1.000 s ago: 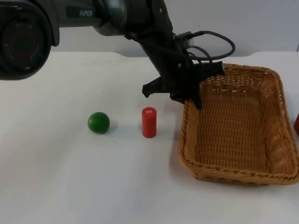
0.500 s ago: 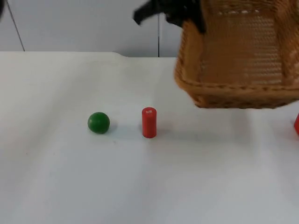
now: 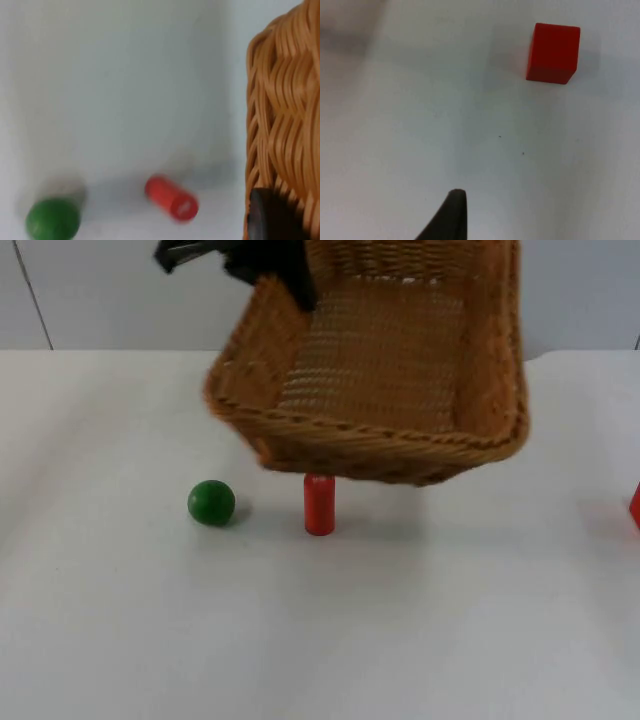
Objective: Pick up the basket with the left hand and place the object to the left of the red cylinder into the basket with the right hand.
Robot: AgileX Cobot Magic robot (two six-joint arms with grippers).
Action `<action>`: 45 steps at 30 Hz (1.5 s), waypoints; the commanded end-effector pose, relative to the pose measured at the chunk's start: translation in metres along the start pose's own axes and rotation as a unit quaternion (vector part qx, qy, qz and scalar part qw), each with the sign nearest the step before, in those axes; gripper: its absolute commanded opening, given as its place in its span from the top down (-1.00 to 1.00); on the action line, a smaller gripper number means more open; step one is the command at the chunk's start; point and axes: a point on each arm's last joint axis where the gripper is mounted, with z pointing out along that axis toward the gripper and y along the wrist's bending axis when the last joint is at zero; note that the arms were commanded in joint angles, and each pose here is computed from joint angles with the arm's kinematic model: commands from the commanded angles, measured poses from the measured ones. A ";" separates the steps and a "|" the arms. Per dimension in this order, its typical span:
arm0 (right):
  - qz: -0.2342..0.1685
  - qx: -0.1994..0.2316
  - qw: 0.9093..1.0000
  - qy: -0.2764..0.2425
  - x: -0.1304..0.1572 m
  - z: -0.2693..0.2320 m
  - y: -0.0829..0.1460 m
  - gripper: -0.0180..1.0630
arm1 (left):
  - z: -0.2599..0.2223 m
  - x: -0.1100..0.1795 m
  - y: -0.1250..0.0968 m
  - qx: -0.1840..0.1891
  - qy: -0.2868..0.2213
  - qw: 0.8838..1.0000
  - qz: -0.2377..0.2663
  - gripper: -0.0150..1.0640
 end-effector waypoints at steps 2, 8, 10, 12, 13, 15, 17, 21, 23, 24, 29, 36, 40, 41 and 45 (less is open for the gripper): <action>-0.005 0.002 1.000 -0.005 -0.001 0.000 -0.001 -0.98 | -0.023 0.024 0.015 0.009 -0.003 1.000 -0.016 0.98; -0.005 0.002 1.000 -0.006 -0.002 0.000 -0.001 -0.98 | -0.043 0.080 0.069 0.003 -0.040 0.995 -0.095 0.98; -0.002 -0.002 1.000 -0.006 -0.002 0.000 0.000 -0.98 | -0.053 0.106 0.088 -0.004 -0.053 0.991 -0.122 0.98; -0.001 -0.003 1.000 -0.006 -0.002 0.000 0.000 -0.98 | -0.071 0.144 0.122 -0.026 -0.085 0.979 -0.182 0.98; -0.001 -0.003 1.000 -0.006 -0.002 0.000 0.000 -0.98 | -0.071 0.144 0.122 -0.026 -0.085 0.979 -0.182 0.98; -0.003 -0.003 1.000 -0.005 -0.001 0.000 0.000 -0.98 | -0.085 0.175 0.144 -0.041 -0.105 0.969 -0.222 0.98; -0.004 -0.003 1.000 -0.005 -0.001 0.000 0.000 -0.98 | -0.091 0.187 0.155 -0.050 -0.115 0.963 -0.237 0.98; -0.020 -0.033 0.999 -0.009 -0.002 0.000 0.005 -0.98 | -0.108 0.237 0.189 -0.070 -0.139 0.945 -0.289 0.98; -0.031 -0.049 0.998 -0.012 -0.002 0.000 0.009 -0.98 | -0.108 0.244 0.193 -0.067 -0.140 0.943 -0.294 0.98; -0.036 -0.062 0.997 -0.016 -0.003 -0.001 0.011 -0.98 | -0.108 0.250 0.198 -0.063 -0.143 0.941 -0.302 0.98; -0.062 -0.104 0.992 -0.029 -0.005 -0.003 0.019 -0.98 | -0.110 0.259 0.209 -0.041 -0.165 0.928 -0.331 0.98; -0.093 -0.144 0.985 -0.030 -0.032 -0.006 0.030 -0.98 | -0.109 0.260 0.209 -0.040 -0.167 0.931 -0.323 0.98; -0.163 -0.177 0.969 -0.049 -0.069 -0.002 0.060 -0.96 | -0.109 0.259 0.210 -0.043 -0.174 0.929 -0.325 0.98; -0.185 -0.189 0.963 -0.047 -0.079 0.005 0.074 -0.95 | -0.109 0.259 0.210 -0.043 -0.175 0.928 -0.325 0.98; -0.253 -0.219 0.941 -0.056 -0.116 0.025 0.119 -0.95 | -0.109 0.259 0.210 -0.043 -0.175 0.928 -0.325 0.98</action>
